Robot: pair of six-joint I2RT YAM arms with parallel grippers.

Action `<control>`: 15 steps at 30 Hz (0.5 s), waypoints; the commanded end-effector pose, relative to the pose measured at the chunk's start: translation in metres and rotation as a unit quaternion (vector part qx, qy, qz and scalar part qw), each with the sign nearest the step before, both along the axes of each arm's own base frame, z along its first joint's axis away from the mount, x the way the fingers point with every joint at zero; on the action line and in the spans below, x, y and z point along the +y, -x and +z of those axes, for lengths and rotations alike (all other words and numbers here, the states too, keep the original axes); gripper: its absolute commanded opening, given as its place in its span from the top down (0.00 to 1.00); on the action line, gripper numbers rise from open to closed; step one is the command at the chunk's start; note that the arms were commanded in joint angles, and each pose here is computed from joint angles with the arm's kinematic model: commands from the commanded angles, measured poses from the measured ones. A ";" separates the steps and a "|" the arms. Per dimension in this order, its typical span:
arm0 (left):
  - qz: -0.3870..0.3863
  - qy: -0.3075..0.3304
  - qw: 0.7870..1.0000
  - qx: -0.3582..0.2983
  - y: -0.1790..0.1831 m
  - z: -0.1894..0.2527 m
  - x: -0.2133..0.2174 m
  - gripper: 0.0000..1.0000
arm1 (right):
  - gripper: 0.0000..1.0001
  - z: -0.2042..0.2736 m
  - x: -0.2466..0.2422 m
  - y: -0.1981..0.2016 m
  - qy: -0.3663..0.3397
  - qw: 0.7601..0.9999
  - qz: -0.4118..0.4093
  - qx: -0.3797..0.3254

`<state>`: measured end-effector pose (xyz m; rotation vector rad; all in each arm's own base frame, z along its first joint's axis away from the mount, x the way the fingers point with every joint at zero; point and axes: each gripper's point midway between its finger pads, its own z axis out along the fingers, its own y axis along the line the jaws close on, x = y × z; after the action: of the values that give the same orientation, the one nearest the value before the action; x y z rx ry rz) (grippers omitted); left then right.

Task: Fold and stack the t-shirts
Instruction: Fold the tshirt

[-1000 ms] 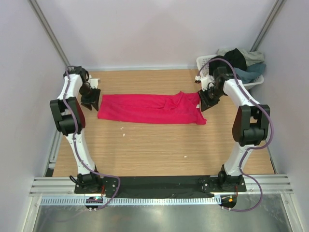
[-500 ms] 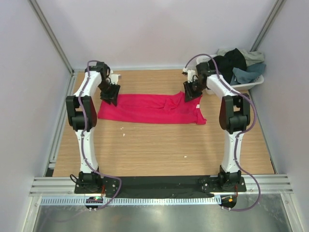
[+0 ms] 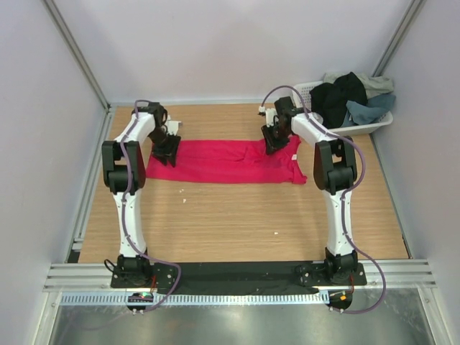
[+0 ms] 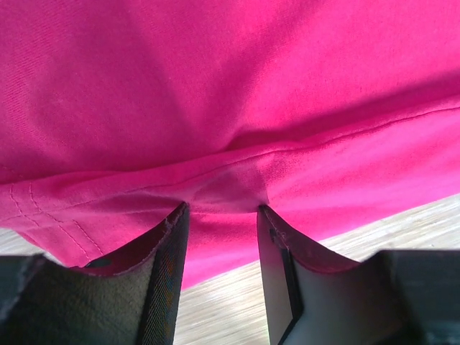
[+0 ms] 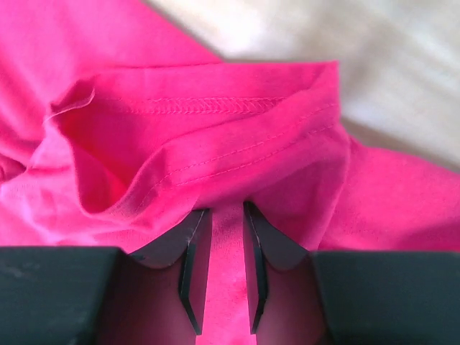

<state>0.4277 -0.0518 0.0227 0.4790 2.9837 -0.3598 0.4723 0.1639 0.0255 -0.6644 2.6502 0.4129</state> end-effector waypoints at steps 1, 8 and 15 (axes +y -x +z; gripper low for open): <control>0.009 -0.022 1.000 0.010 0.015 -0.007 0.009 0.55 | 0.70 0.000 -0.005 -0.036 0.036 0.998 -0.029 -0.048; 0.010 -0.017 0.999 0.043 0.075 -0.004 0.002 0.55 | 0.68 0.001 0.030 -0.106 0.045 0.990 -0.018 -0.131; -0.013 -0.039 0.999 0.021 0.095 0.011 -0.007 0.55 | 0.57 0.044 0.069 -0.146 0.017 0.972 -0.018 -0.235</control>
<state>0.3287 -0.0589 0.0210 0.5023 3.0931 -0.3363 0.5959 0.2261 0.0342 -0.6793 2.3357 0.2250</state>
